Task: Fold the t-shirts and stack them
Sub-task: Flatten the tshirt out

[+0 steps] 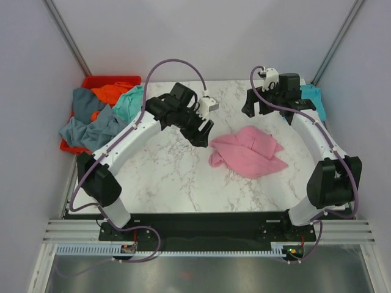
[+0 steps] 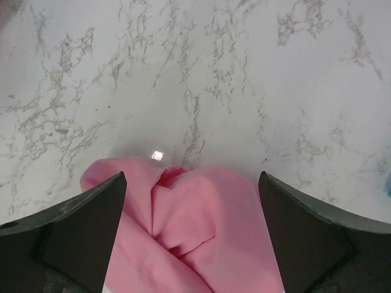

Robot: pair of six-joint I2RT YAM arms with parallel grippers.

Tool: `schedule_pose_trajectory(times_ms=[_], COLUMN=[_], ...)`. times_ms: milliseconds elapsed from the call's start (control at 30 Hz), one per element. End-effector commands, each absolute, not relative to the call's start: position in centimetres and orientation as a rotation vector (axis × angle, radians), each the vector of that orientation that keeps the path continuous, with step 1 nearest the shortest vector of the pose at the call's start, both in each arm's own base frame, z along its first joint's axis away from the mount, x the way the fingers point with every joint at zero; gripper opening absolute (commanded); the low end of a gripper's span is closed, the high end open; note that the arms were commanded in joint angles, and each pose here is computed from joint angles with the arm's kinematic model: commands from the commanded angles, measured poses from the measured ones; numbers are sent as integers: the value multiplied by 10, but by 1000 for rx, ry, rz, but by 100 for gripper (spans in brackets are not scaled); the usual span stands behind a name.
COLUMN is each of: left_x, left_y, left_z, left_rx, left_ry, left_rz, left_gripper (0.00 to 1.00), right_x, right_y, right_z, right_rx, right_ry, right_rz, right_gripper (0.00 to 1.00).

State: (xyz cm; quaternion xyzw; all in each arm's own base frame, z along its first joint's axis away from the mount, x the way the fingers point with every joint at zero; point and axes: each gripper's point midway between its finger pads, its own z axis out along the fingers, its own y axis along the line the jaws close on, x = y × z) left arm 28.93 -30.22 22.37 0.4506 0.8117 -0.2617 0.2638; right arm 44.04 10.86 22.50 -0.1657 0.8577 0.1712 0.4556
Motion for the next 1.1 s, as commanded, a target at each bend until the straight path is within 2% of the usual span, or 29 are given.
schedule_pose_trajectory(times_ms=[0, 267, 500, 633, 700, 767, 1067], left_x=[299, 314, 315, 317, 316, 317, 316], left_y=[-269, -235, -240, -250, -260, -267, -302], left_z=[215, 187, 181, 171, 160, 151, 91], left_rx=[1089, 876, 810, 765, 705, 680, 520], left_ry=[2275, 2428, 2472, 2511, 2564, 2596, 2776], left_rz=[-631, -691, -796, -883, -970, -1030, -1363], left_gripper=[77, 76, 76, 75, 75, 75, 75], right_x=[432, 458, 466, 464, 459, 457, 431], right_y=[126, 120, 124, 131, 136, 137, 131], right_z=[188, 101, 71, 78, 89, 97, 95], right_rx=[-425, -446, -463, -540, -579, -615, -633], right_ry=[2199, 2405, 2529, 2552, 2554, 2548, 2612], right_rz=[571, 550, 606, 689, 738, 749, 754], right_gripper=[98, 97, 97, 88, 78, 74, 78])
